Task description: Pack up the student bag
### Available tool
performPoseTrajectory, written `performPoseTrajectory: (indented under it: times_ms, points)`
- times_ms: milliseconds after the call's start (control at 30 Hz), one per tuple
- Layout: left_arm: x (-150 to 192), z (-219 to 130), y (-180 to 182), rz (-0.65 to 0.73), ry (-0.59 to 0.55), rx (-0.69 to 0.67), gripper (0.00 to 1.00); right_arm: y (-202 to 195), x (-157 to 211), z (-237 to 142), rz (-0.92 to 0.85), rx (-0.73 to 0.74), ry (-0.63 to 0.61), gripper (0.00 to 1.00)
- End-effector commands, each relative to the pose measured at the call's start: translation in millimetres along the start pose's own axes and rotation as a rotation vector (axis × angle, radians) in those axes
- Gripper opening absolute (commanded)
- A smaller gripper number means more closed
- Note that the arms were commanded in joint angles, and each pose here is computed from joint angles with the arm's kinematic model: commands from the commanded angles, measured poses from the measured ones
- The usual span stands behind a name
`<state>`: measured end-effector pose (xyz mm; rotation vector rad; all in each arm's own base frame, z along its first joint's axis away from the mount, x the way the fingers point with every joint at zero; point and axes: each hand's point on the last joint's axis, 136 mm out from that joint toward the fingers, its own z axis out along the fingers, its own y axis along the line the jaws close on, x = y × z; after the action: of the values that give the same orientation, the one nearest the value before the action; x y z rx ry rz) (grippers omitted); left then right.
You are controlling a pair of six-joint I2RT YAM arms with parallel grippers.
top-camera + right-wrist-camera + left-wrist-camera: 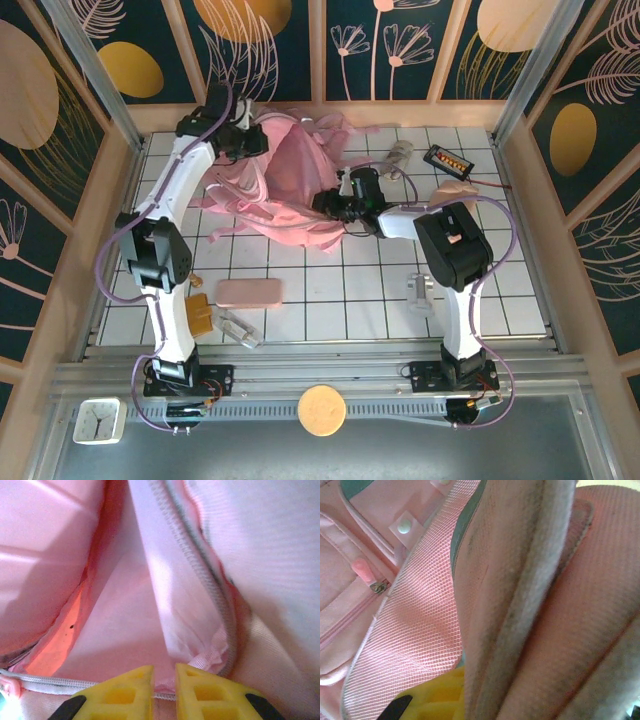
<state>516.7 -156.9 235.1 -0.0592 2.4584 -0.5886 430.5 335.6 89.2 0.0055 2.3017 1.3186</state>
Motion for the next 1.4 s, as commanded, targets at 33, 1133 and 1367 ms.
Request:
performPoseTrajectory:
  times_ms: [33,1133,1367]
  points:
    - [-96,-114,-2,0.028,-0.385,0.045,0.00,-55,20,0,0.026,0.127,0.042,0.20]
    - [-16,-49,3,0.051,-0.224,0.223,0.00,113,254,28,-1.564,-0.288,0.641,0.99]
    - [-15,-47,4,0.034,-0.221,0.218,0.00,95,260,45,-1.555,-0.228,0.679,0.99]
